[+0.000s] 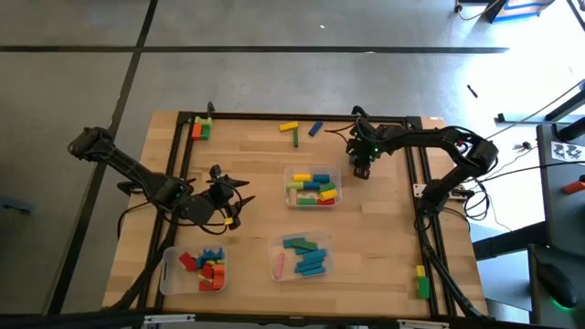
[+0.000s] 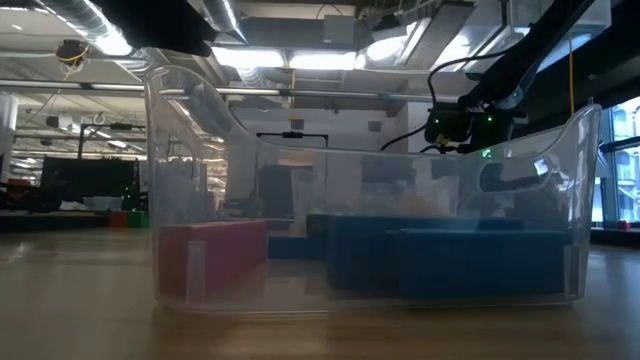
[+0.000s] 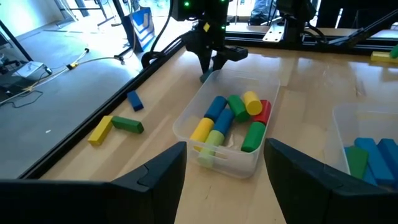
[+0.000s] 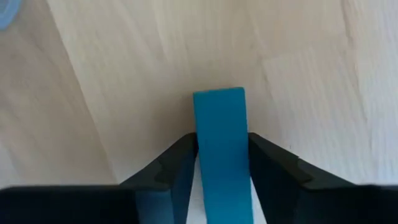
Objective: Sort blocks by size
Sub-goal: Put the blue rectangular block into the bottom right transparent bin
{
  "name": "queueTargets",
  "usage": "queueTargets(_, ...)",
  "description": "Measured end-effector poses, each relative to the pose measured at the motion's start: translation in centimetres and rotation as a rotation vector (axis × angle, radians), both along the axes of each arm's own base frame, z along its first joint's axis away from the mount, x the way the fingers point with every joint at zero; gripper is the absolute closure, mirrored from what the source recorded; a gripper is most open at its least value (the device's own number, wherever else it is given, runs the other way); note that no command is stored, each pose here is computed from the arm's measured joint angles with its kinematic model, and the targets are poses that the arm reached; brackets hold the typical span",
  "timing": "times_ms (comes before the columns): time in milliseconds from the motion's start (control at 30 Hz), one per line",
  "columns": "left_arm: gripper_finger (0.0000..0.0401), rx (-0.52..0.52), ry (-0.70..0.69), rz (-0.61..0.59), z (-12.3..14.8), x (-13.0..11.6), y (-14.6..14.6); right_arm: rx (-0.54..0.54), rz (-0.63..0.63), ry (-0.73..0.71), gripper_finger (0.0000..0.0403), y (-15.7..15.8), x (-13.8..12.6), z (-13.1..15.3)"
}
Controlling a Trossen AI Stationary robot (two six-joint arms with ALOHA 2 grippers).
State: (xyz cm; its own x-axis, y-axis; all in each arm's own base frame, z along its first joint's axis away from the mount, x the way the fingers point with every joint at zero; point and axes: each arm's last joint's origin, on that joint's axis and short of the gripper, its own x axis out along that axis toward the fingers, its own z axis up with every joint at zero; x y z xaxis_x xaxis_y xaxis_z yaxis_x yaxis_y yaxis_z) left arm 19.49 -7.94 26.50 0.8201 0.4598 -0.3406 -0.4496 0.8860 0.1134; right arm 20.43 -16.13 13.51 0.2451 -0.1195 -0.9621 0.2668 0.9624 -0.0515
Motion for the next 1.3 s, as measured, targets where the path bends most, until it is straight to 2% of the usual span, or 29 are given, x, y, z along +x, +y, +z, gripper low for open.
queueTargets(200,0.0191,-0.011,-0.007,0.004,0.0,0.0,0.0,0.043,-0.096,-0.006,0.0303,0.1,-0.1,0.0)
queueTargets(367,0.0191,-0.019,-0.015,0.006,0.1,0.0,0.0,0.057,-0.15,-0.01,0.0306,0.7,-0.8,1.1)
queueTargets(467,0.0191,-0.021,-0.018,0.007,0.1,0.0,0.0,0.014,-0.172,-0.054,0.0306,1.3,-0.9,2.8)
queueTargets(567,0.0191,-0.021,-0.018,0.007,0.1,0.0,0.0,-0.004,-0.19,-0.068,0.0299,2.8,-1.3,4.5)
queueTargets(700,0.0191,-0.021,-0.018,0.007,0.1,0.0,0.0,-0.021,-0.183,-0.161,0.0299,5.9,-1.4,7.2)
queueTargets(833,0.0191,-0.024,-0.024,0.007,0.1,0.1,0.0,-0.009,-0.181,-0.345,0.0302,9.2,-1.0,9.8)
queueTargets(933,0.0191,-0.031,-0.042,0.004,0.3,0.2,-0.1,0.037,-0.121,-0.497,0.0298,11.9,0.1,11.1)
queueTargets(1100,0.0191,-0.029,-0.039,0.002,0.3,0.1,-0.1,0.103,0.08,-0.728,0.0299,17.0,2.9,12.3)
queueTargets(1300,0.0191,-0.03,-0.04,-0.027,0.3,-0.1,-0.7,0.155,0.245,-0.891,0.0297,22.4,5.4,12.0)
